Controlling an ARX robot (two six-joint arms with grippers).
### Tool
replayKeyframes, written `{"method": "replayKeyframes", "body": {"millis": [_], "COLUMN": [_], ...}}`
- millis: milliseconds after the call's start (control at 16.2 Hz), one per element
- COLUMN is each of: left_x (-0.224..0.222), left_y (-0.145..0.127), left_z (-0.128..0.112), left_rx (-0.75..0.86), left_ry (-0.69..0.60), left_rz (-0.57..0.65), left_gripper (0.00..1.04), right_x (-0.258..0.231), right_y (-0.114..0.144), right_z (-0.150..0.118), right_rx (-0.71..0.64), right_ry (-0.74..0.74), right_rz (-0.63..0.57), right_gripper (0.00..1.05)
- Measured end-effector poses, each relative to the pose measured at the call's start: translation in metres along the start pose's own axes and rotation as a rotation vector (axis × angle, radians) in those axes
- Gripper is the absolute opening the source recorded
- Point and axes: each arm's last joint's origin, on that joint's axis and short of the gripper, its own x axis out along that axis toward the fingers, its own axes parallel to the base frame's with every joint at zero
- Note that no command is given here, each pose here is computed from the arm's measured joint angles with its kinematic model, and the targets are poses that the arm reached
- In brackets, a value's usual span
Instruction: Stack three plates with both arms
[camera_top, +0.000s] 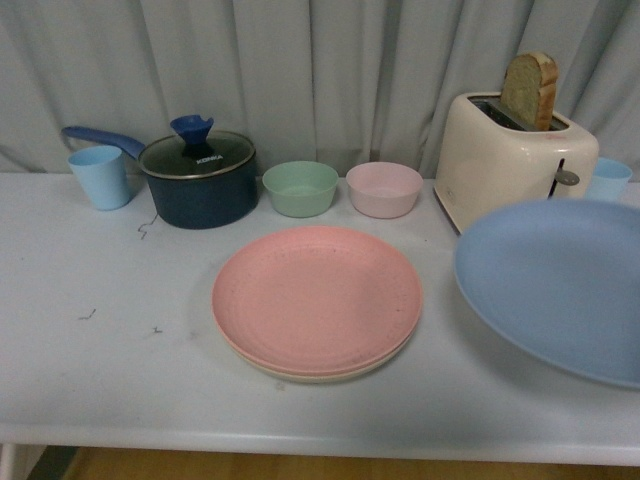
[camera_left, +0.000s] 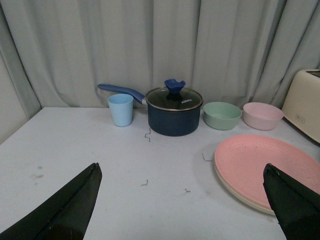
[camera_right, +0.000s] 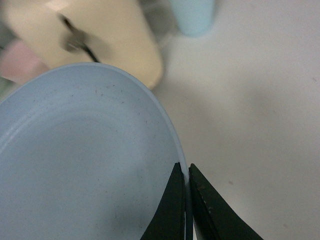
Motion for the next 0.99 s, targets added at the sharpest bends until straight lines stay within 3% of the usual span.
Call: {"method": "replayKeyframes", "body": {"millis": [123,247,432,493,616,740,986], "left_x": [0.0,0.0,0.0,0.0,0.0,0.0,0.0], "left_y": [0.0,0.0,0.0,0.0,0.0,0.0,0.0], "left_z": [0.0,0.0,0.0,0.0,0.0,0.0,0.0], "left_rx": [0.0,0.0,0.0,0.0,0.0,0.0,0.0], "left_ry": [0.0,0.0,0.0,0.0,0.0,0.0,0.0], "left_rz": [0.0,0.0,0.0,0.0,0.0,0.0,0.0], "left_gripper": [0.98,0.98,0.98,0.98,0.98,0.98,0.98], "right_x": [-0.027,-0.032,0.0,0.015,0.031,0.051,0.067], "right_y": [0.038,0.073,0.139,0.172,0.206,0.224,0.226], "right_z": [0.024,0.034,0.009,-0.005,-0.014,-0.03,-0.059], "right_rx": [-0.002,0.018,0.024,0.006,-0.014,-0.03,-0.064], "right_ry": [-0.16,-0.187,-0.066,-0.025,0.001,0.07,0.106], "right_rz": [0.109,0.171,0.161,0.165,0.163,0.123,0.066], "right_gripper": [0.03,0.03,0.03,0.03,0.03,0.03,0.03]}}
